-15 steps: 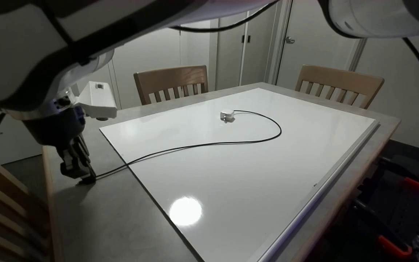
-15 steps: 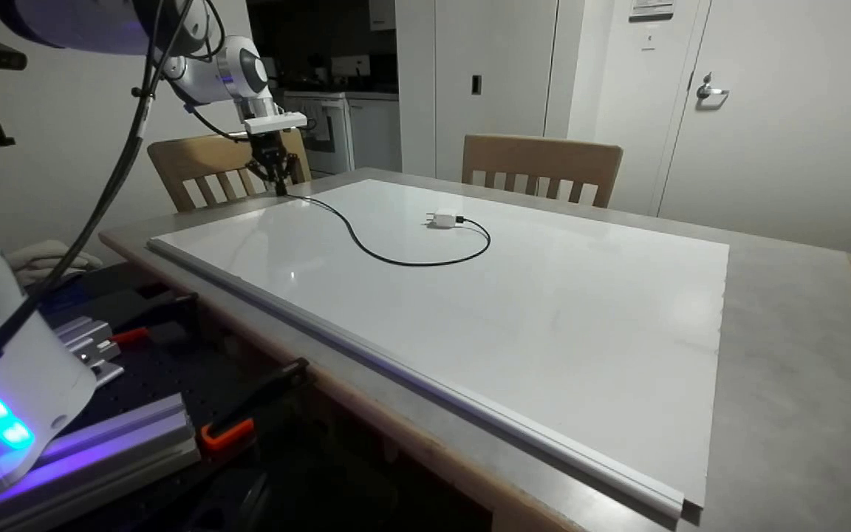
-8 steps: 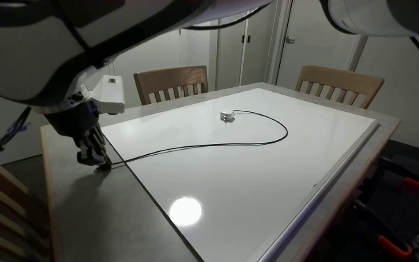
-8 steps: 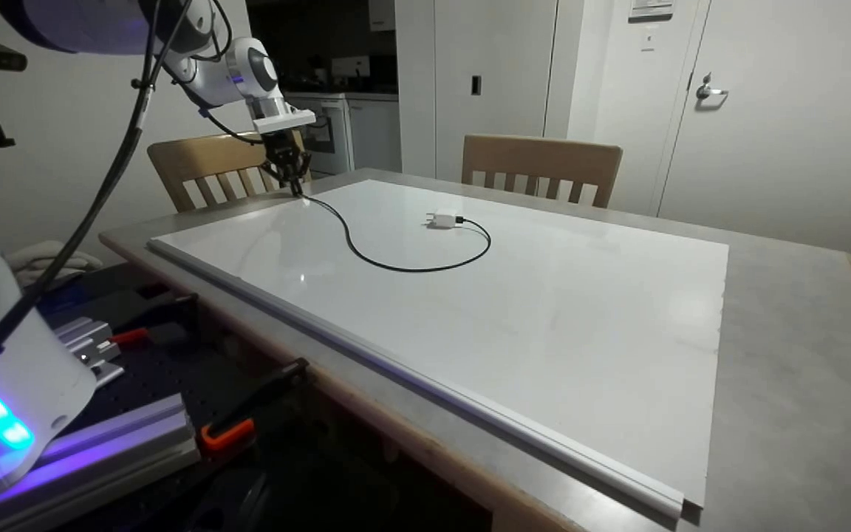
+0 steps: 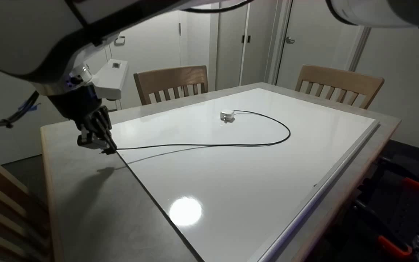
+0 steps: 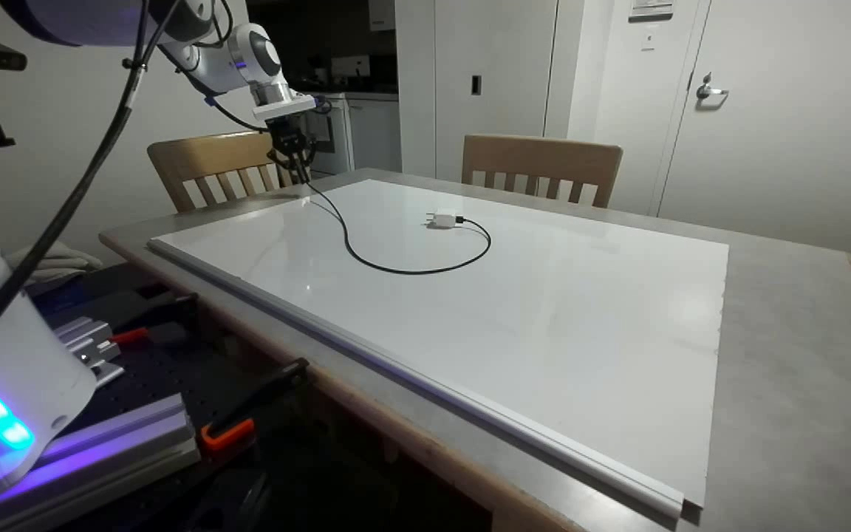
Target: Coil the phone charger
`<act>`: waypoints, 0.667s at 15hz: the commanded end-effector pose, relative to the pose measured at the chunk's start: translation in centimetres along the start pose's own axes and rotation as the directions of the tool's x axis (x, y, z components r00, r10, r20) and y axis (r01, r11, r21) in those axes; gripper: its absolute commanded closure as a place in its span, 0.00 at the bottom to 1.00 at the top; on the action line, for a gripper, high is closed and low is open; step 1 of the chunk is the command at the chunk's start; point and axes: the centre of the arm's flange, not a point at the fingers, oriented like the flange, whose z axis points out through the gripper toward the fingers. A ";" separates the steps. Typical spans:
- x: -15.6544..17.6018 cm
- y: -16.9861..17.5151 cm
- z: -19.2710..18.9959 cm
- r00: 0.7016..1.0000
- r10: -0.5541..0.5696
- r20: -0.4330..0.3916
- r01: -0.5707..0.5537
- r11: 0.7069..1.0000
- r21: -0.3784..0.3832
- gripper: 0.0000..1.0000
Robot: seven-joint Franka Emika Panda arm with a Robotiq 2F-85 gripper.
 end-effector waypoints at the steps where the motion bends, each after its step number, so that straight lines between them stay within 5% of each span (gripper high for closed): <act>1: -2.6 -1.0 -1.1 0.996 0.074 0.041 -0.075 0.997 0.003 0.98; 10: -0.1 -0.8 -1.0 0.999 0.042 0.027 -0.042 0.999 0.006 0.91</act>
